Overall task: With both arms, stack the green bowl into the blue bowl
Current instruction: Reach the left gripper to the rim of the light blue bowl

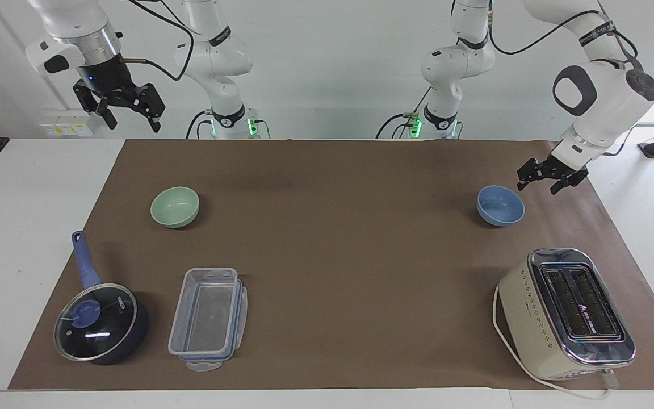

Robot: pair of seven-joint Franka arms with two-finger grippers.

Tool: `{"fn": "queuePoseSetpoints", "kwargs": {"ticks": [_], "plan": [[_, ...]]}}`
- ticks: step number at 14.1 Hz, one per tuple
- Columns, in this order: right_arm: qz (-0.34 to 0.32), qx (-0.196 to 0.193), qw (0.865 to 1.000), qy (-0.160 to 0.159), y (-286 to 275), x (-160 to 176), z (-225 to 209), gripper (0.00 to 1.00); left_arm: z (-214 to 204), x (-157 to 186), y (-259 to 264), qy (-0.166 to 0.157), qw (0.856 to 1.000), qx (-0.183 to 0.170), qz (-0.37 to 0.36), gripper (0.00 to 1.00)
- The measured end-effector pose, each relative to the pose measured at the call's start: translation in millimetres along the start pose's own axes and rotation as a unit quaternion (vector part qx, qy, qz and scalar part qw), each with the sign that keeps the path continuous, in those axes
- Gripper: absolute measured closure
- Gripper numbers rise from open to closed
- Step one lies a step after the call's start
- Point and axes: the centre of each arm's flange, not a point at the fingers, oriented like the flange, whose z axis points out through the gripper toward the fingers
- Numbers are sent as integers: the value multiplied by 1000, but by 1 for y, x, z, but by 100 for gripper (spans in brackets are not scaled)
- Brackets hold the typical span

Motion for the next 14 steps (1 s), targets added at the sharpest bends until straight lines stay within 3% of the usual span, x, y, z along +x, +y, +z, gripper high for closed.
{"fn": "queuePoseSetpoints", "kwargs": {"ticks": [4,6,7,8,12,13,14], "plan": [[0,0,1000,0,0,0,0,0,53,-19,-8,-6,1000,-3,-4,2],[0,0,1000,0,0,0,0,0,70,-21,-12,-14,1000,-6,-7,16],[0,0,1000,0,0,0,0,0,77,-20,-13,-17,1000,-7,-8,18],[0,0,1000,0,0,0,0,0,84,-20,-14,-22,1000,-9,-9,27],[0,0,1000,0,0,0,0,0,92,-23,-17,-31,999,-13,-11,81],[0,0,1000,0,0,0,0,0,91,-23,-18,-32,999,-15,-11,92],[0,0,1000,0,0,0,0,0,88,-23,-16,-33,999,-17,-10,95]]}}
